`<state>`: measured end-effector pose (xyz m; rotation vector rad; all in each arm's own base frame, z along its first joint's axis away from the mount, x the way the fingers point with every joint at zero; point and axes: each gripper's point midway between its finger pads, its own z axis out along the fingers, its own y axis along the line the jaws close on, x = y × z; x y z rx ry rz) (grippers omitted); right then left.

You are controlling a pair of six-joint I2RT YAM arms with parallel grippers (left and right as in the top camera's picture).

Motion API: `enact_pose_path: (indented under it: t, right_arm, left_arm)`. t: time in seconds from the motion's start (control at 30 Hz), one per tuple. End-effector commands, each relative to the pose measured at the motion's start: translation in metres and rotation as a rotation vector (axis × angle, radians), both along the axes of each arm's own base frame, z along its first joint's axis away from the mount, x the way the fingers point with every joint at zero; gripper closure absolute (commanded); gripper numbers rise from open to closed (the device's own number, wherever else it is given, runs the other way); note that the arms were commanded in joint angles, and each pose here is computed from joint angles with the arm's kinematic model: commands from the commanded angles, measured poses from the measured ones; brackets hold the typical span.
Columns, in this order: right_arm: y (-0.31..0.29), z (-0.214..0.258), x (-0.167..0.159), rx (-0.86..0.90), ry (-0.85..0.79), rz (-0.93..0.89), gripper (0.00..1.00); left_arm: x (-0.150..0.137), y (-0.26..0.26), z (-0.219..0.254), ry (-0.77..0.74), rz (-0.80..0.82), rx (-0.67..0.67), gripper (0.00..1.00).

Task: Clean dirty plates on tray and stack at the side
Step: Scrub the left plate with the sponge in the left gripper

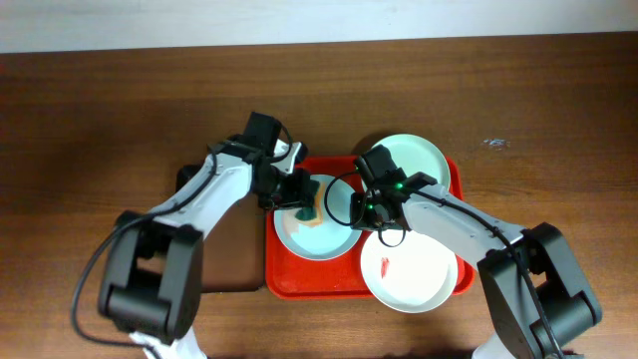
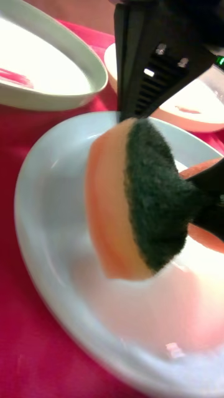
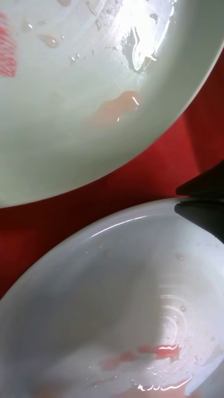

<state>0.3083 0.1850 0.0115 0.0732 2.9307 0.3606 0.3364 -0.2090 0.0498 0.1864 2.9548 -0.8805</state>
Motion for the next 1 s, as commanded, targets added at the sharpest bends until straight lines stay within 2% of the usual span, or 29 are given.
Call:
enact_pose_path:
  t: [0.0,0.07,0.23,0.37,0.43,0.5,0.57,0.6,0.63,0.7,0.8,0.87,0.97]
  right_arm:
    - [0.007,0.002,0.0,0.022,-0.002,0.041,0.96]
    - [0.009,0.002,0.0,0.031,-0.003,0.057,0.96]
    - [0.009,0.002,0.0,0.031,-0.004,0.06,0.96]
    - [0.009,0.002,0.0,0.032,-0.006,0.074,0.96]
    - [0.013,0.003,-0.001,0.047,-0.009,0.1,0.96]
    - [0.013,0.003,-0.001,0.048,-0.008,0.099,0.96]
    - [0.013,0.003,-0.001,0.05,-0.007,0.101,0.96]
    - [0.013,0.003,-0.001,0.05,-0.007,0.1,0.96]
    - [0.013,0.003,-0.001,0.05,-0.006,0.101,0.96]
    - [0.013,0.003,-0.001,0.049,-0.005,0.1,0.96]
    - [0.013,0.003,-0.001,0.05,-0.007,0.1,0.96]
    - [0.013,0.003,-0.001,0.05,-0.007,0.1,0.96]
    - [0.013,0.004,-0.001,0.051,-0.008,0.1,0.96]
  left_arm:
    - [0.01,0.025,0.011,-0.139,0.005,0.241,1.0]
    - [-0.001,0.029,-0.006,-0.136,0.027,0.364,1.0]
    - [-0.003,0.029,-0.018,-0.131,0.051,0.42,1.0]
    - [-0.011,0.03,-0.051,-0.051,0.03,0.445,1.0]
    - [-0.022,0.014,-0.058,0.021,0.003,0.357,1.0]
    - [-0.037,-0.027,-0.042,0.09,-0.075,0.106,1.0]
    - [-0.038,-0.045,-0.029,0.102,-0.1,-0.011,1.0]
    - [-0.034,-0.046,-0.024,0.083,-0.098,-0.012,1.0]
    - [-0.027,-0.043,-0.018,0.053,-0.09,0.001,1.0]
    - [-0.008,-0.021,-0.002,-0.06,-0.04,0.124,1.0]
    - [0.001,0.023,0.002,-0.139,0.034,0.368,1.0]
    - [-0.001,0.039,-0.009,-0.135,0.072,0.45,1.0]
    - [-0.009,0.044,-0.026,-0.117,0.099,0.459,1.0]
